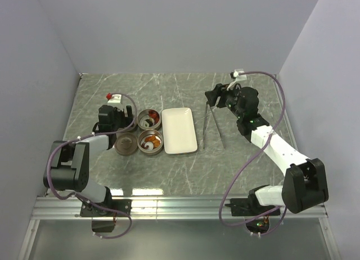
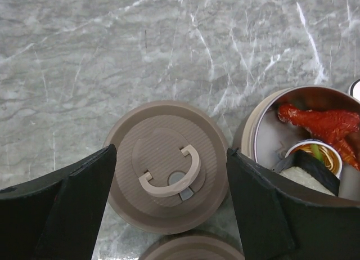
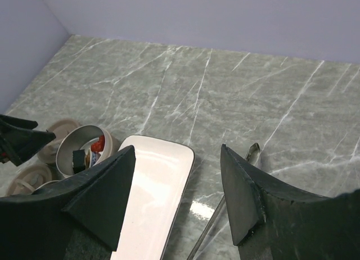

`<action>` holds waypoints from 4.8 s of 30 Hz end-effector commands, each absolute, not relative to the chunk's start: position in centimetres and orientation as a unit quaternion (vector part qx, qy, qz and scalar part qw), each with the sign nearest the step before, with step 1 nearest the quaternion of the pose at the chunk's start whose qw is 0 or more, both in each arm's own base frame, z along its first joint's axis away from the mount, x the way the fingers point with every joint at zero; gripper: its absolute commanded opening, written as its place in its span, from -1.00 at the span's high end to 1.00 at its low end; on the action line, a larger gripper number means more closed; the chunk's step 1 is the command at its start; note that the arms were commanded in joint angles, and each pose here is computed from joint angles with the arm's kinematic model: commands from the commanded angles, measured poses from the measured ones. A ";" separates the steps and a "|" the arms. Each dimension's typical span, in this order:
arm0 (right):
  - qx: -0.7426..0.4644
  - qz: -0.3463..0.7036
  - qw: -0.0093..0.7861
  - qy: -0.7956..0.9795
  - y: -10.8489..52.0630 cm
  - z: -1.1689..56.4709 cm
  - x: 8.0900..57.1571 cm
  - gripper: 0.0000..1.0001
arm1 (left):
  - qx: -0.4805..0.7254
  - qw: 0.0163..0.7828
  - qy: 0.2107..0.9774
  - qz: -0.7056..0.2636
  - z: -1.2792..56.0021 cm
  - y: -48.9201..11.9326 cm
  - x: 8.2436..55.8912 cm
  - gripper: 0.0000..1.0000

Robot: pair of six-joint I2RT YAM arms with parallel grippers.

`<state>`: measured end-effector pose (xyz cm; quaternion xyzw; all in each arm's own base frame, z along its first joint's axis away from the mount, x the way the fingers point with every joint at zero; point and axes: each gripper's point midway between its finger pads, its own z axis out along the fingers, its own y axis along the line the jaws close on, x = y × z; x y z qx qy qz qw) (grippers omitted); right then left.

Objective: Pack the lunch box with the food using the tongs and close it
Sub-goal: Pick up the lid of the lunch box with the left arm, then put the lid back on the lunch box

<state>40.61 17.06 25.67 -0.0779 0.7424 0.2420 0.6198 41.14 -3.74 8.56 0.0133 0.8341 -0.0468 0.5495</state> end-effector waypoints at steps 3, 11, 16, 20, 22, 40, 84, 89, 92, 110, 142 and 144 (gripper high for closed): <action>-0.081 0.254 0.646 0.715 17.0 28.4 40.5 -0.39 | 0.025 0.553 0.830 -0.057 9.7 -4.2 41.8 -0.65; -0.081 0.257 0.634 0.725 17.4 27.5 41.2 -0.39 | -0.003 0.533 0.845 -0.049 9.1 -3.9 40.6 -0.61; -0.085 0.262 0.627 0.728 17.7 27.3 41.3 -0.39 | -0.004 0.517 0.855 -0.032 8.2 -3.9 40.5 -0.58; -0.084 0.262 0.626 0.730 17.8 27.2 41.4 -0.38 | 0.000 0.507 0.862 -0.025 7.5 -3.9 40.7 -0.56; -0.083 0.261 0.626 0.730 17.7 27.2 41.5 -0.38 | 0.000 0.503 0.864 -0.022 7.1 -3.9 40.7 -0.54; -0.088 0.264 0.622 0.732 18.0 27.0 41.5 -0.38 | -0.021 0.484 0.874 0.023 5.8 -2.3 41.6 0.15; -0.074 0.252 0.626 0.734 17.3 26.4 41.1 -0.36 | 0.024 0.622 0.783 0.002 18.1 -8.7 39.2 0.99; -0.067 0.247 0.627 0.736 16.9 26.3 40.8 -0.36 | 0.044 0.589 0.807 -0.023 16.8 -10.3 40.1 0.99; -0.065 0.244 0.626 0.738 16.8 26.1 40.7 -0.36 | 0.056 0.579 0.813 -0.037 16.0 -11.2 40.4 0.99; -0.066 0.242 0.623 0.741 16.8 25.8 40.8 -0.36 | 0.083 0.540 0.836 -0.046 12.8 -12.9 41.8 0.99; -0.065 0.239 0.621 0.744 16.6 25.3 40.7 -0.36 | 0.105 0.510 0.853 -0.036 10.3 -14.8 42.0 0.99; -0.065 0.238 0.620 0.744 16.6 25.3 40.8 -0.36 | 0.107 0.509 0.853 -0.038 10.3 -14.9 42.0 0.99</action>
